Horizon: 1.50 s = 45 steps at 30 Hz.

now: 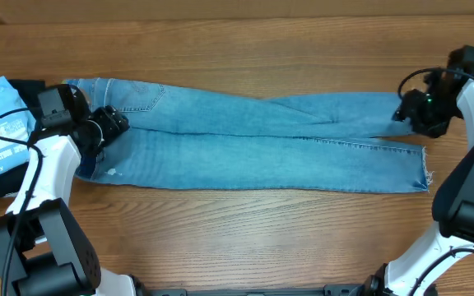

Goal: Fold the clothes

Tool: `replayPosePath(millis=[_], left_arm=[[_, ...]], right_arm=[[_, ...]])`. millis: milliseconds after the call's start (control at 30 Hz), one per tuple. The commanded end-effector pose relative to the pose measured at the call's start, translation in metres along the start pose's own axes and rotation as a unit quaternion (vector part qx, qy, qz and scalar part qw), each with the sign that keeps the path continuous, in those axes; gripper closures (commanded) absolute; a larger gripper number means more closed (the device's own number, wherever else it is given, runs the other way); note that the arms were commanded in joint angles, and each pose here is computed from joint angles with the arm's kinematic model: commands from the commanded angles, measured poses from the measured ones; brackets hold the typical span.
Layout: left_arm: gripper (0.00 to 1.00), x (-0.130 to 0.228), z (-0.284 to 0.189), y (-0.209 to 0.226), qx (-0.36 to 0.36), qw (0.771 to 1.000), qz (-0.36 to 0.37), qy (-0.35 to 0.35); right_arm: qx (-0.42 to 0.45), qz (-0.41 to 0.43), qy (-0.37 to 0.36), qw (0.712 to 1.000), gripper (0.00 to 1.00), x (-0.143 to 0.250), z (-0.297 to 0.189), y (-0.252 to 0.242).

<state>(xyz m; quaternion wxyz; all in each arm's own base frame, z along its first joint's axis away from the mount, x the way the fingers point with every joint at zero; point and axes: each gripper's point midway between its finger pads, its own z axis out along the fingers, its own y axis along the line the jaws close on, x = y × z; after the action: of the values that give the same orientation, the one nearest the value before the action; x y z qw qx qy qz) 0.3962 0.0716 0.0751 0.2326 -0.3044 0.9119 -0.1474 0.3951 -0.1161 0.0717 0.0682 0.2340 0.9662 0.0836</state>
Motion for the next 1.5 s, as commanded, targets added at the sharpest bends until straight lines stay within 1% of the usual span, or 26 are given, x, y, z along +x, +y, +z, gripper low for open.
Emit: replayPosePath(millis=[0, 67, 100, 167, 367, 433, 467, 533, 567, 600, 633, 667, 700, 767, 867, 933, 967, 1067, 1133, 1233, 1267, 1300, 1333, 1367, 1433, 1467], left_arm=[[0.26, 0.007, 0.004, 0.008, -0.017, 0.999, 0.034, 0.012], [0.27, 0.007, 0.004, 0.008, -0.017, 0.999, 0.040, 0.012], [0.27, 0.007, 0.004, 0.008, -0.017, 0.999, 0.040, 0.012], [0.27, 0.007, 0.004, 0.008, -0.017, 0.999, 0.040, 0.011], [0.27, 0.007, 0.004, 0.008, -0.016, 0.999, 0.045, 0.011], [0.27, 0.007, 0.004, 0.008, -0.017, 0.999, 0.045, 0.011], [0.27, 0.007, 0.004, 0.008, -0.017, 0.999, 0.046, 0.011], [0.27, 0.007, 0.004, 0.008, -0.017, 0.999, 0.045, 0.011], [0.27, 0.007, 0.004, 0.008, -0.016, 0.999, 0.045, 0.012], [0.27, 0.007, 0.004, 0.008, -0.017, 0.999, 0.046, 0.011], [0.27, 0.007, 0.004, 0.008, -0.017, 0.999, 0.046, 0.011], [0.28, 0.007, 0.004, 0.008, -0.016, 0.999, 0.049, 0.011], [0.29, 0.007, 0.003, 0.008, -0.016, 0.999, 0.050, 0.011], [0.34, 0.006, 0.003, 0.008, -0.017, 0.997, 0.071, 0.010], [0.35, 0.001, -0.001, 0.013, -0.036, 0.995, 0.088, -0.002], [0.35, 0.001, -0.001, 0.014, -0.039, 0.995, 0.088, -0.003], [0.35, 0.001, -0.001, 0.014, -0.038, 0.995, 0.088, -0.003], [0.35, 0.000, -0.001, 0.013, -0.038, 0.995, 0.089, -0.005], [0.35, -0.002, -0.001, 0.012, -0.037, 0.995, 0.090, -0.009], [0.35, -0.007, -0.001, 0.010, -0.033, 0.995, 0.090, -0.020], [0.32, -0.013, -0.001, 0.008, -0.029, 0.995, 0.093, -0.031], [0.26, -0.016, -0.001, 0.006, -0.026, 0.995, 0.087, -0.038], [0.27, -0.017, -0.001, 0.007, -0.028, 0.996, 0.070, -0.041], [0.26, -0.016, -0.002, 0.018, -0.055, 0.997, 0.001, -0.044], [0.24, -0.021, 0.001, 0.020, -0.059, 0.996, -0.033, -0.055], [0.21, -0.031, 0.005, 0.017, -0.049, 0.995, -0.042, -0.074]], right_arm=[[0.025, 0.062, -0.017, 0.998, 0.41, -0.012, 0.008, -0.028], [0.025, 0.064, -0.025, 0.997, 0.39, -0.018, 0.011, -0.034], [0.026, 0.062, -0.021, 0.998, 0.37, -0.017, 0.016, -0.035], [0.028, 0.064, -0.007, 0.998, 0.36, -0.016, 0.033, -0.039], [0.038, 0.066, 0.000, 0.997, 0.36, -0.021, 0.061, -0.047], [0.036, 0.066, 0.001, 0.997, 0.38, -0.021, 0.065, -0.047], [0.037, 0.066, 0.003, 0.997, 0.40, -0.021, 0.066, -0.047], [0.037, 0.067, 0.007, 0.997, 0.54, -0.020, 0.071, -0.049], [0.038, 0.068, 0.015, 0.997, 0.70, -0.017, 0.078, -0.050], [0.038, 0.068, 0.017, 0.997, 0.78, -0.016, 0.080, -0.050], [0.038, 0.067, 0.015, 0.997, 0.94, -0.017, 0.080, -0.050], [0.038, 0.068, 0.015, 0.997, 0.96, -0.018, 0.078, -0.050], [0.038, 0.068, 0.013, 0.997, 0.96, -0.017, 0.072, -0.049], [0.035, 0.064, -0.011, 0.997, 0.96, -0.025, 0.040, -0.042], [0.022, 0.049, -0.105, 0.993, 0.96, -0.050, -0.038, -0.025], [0.010, 0.033, -0.185, 0.982, 0.96, -0.075, -0.079, -0.014], [0.004, 0.030, -0.219, 0.975, 0.96, -0.088, -0.089, -0.008], [-0.034, 0.062, -0.279, 0.958, 0.96, -0.117, -0.103, 0.003], [-0.046, 0.071, -0.297, 0.951, 0.96, -0.125, -0.108, 0.007], [-0.038, 0.075, -0.282, 0.956, 0.96, -0.118, -0.104, 0.004], [-0.037, 0.077, -0.278, 0.957, 0.96, -0.116, -0.103, 0.003], [-0.036, 0.076, -0.275, 0.958, 0.96, -0.115, -0.102, 0.003], [-0.035, 0.076, -0.272, 0.958, 0.96, -0.114, -0.101, 0.002], [-0.035, 0.077, -0.270, 0.959, 0.96, -0.113, -0.101, 0.002], [-0.034, 0.078, -0.265, 0.960, 0.96, -0.111, -0.099, 0.002], [-0.033, 0.079, -0.262, 0.961, 0.96, -0.109, -0.098, 0.002]])
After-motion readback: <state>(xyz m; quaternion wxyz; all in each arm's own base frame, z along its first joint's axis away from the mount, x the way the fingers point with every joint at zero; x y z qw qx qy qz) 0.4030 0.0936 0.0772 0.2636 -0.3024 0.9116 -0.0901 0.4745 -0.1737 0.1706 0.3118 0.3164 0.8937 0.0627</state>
